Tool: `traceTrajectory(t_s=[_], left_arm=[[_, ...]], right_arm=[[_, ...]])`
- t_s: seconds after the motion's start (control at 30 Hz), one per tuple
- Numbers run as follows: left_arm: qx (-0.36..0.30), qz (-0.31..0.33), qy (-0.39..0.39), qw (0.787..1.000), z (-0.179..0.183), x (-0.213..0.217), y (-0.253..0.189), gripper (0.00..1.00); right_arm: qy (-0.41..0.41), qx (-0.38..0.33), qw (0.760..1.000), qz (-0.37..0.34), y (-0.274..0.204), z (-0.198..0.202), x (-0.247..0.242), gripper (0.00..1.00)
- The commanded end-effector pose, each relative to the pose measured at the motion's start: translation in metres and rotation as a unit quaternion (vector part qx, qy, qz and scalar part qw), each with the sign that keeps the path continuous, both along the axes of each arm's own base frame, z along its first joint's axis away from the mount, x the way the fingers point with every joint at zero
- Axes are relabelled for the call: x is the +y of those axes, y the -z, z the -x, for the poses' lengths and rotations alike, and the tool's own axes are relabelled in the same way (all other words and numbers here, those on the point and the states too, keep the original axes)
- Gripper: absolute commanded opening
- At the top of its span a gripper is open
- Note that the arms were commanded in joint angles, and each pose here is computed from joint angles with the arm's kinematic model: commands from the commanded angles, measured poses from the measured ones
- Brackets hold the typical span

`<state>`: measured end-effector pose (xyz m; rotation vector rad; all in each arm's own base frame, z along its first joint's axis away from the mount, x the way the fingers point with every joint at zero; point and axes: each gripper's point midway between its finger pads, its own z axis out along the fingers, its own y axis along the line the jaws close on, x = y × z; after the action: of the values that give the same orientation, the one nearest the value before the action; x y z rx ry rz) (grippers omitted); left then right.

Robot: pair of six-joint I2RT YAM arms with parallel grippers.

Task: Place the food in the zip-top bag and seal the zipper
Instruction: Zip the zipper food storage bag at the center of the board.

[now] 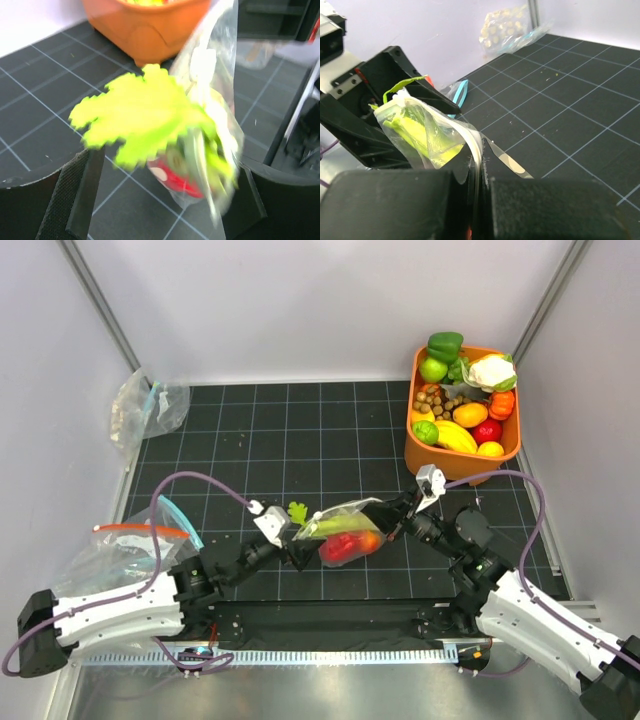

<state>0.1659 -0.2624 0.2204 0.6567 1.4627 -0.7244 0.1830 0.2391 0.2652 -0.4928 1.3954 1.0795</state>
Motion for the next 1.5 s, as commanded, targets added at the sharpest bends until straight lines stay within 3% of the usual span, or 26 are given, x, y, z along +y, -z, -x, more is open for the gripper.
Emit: traceTrajectory(t_s=[0.0, 0.47, 0.53, 0.7, 0.8, 1.0, 1.13, 1.3, 1.47], left_arm=[[-0.022, 0.016, 0.031, 0.999, 0.003, -0.018, -0.019, 0.86], [-0.046, 0.058, 0.097, 0.993, 0.028, -0.019, -0.036, 0.86], [-0.044, 0.055, 0.098, 0.993, 0.028, -0.020, -0.037, 0.76], [-0.034, 0.050, 0.089, 0.994, 0.025, -0.018, -0.038, 0.38], [-0.030, 0.052, 0.082, 0.995, 0.024, -0.016, -0.039, 0.21], [-0.026, 0.055, 0.039, 0.997, 0.011, -0.008, -0.042, 0.00], [0.001, 0.085, -0.036, 0.996, -0.010, 0.004, -0.060, 0.00], [-0.007, 0.108, -0.023, 0.994, -0.010, -0.006, -0.092, 0.00], [-0.037, 0.070, -0.009, 0.997, -0.009, -0.011, -0.069, 0.00]], right_arm=[[-0.037, -0.054, 0.997, -0.045, -0.047, 0.014, 0.004, 0.01], [-0.041, -0.042, 0.998, -0.039, -0.045, 0.013, 0.007, 0.01], [-0.048, -0.039, 0.998, -0.033, -0.044, 0.014, 0.009, 0.01], [-0.054, -0.034, 0.998, -0.028, -0.043, 0.014, 0.011, 0.01], [-0.047, -0.031, 0.998, -0.025, -0.040, 0.011, 0.011, 0.02], [-0.037, -0.016, 0.999, -0.016, -0.033, 0.005, 0.012, 0.03], [-0.022, -0.012, 1.000, -0.014, -0.034, 0.001, 0.009, 0.03], [0.001, -0.014, 1.000, -0.018, -0.036, -0.001, 0.000, 0.04], [0.014, -0.020, 0.999, -0.022, -0.040, 0.000, -0.006, 0.05]])
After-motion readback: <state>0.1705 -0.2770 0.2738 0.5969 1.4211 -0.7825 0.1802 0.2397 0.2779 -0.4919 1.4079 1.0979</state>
